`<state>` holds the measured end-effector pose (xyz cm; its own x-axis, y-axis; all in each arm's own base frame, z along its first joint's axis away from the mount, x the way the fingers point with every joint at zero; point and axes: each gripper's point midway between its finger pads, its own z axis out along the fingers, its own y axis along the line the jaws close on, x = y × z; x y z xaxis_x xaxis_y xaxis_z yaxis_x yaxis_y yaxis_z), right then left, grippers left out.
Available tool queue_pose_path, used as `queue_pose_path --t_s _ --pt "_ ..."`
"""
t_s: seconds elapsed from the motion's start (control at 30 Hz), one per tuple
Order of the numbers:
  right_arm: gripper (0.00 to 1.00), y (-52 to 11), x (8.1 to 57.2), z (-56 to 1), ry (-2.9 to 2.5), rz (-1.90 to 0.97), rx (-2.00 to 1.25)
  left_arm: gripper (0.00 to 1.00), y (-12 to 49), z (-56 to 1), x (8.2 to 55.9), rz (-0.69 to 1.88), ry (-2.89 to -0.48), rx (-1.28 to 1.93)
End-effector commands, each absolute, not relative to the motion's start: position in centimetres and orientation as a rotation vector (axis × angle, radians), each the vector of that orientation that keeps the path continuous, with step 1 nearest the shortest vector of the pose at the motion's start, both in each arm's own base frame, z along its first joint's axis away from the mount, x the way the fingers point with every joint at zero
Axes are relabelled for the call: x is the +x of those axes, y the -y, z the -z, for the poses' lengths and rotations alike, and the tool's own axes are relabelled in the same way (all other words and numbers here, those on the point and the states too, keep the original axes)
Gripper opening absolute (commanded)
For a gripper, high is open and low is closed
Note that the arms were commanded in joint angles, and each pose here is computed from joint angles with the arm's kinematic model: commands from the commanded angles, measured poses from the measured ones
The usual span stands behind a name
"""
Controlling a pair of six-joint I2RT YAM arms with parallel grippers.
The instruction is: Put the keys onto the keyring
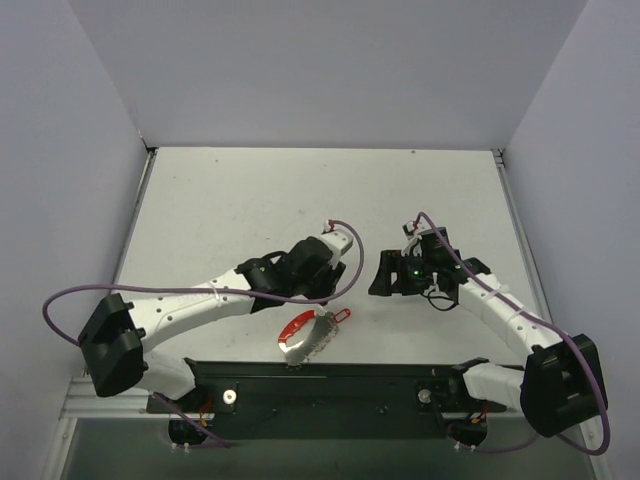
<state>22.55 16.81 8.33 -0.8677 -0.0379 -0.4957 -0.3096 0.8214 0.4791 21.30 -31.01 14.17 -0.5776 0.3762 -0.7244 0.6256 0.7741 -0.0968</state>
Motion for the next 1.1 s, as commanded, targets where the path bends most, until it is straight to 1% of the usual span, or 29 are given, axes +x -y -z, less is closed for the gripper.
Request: queue_pose_path --t_s 0.0,0.1,0.2,0.4,0.53,0.63,0.87,1.07 --pt "0.65 -17.1 22.8 -8.5 -2.514 -0.801 -0.272 0.50 33.1 -13.5 20.5 0.514 -2.280 0.936" --pt "0.65 -17.0 22.9 -8.4 -2.519 -0.802 -0.262 0.48 33.2 -11.8 19.9 0.501 -2.333 1.013" --pt "0.65 -16.9 22.9 -8.3 -2.519 -0.809 -0.260 0.48 33.0 -10.8 19.2 0.494 -2.397 1.048" --pt "0.65 -17.0 22.9 -8.0 -2.525 -0.825 -0.267 0.57 33.0 -9.0 18.1 0.527 -2.452 1.099" --pt "0.65 -16.9 22.8 -7.8 -2.530 -0.827 -0.267 0.62 32.7 -7.5 17.7 0.497 -2.494 1.155" --pt "0.65 -17.0 22.8 -7.9 -2.528 -0.832 -0.270 0.63 32.5 -6.8 17.4 0.482 -2.506 1.214" --pt "0.65 -17.0 22.8 -8.0 -2.525 -0.846 -0.271 0.68 31.4 -7.0 18.0 0.355 -2.361 1.398" --pt "0.65 -17.1 22.7 -7.9 -2.526 -0.849 -0.272 0.64 30.7 -7.1 18.7 0.305 -2.258 1.473"
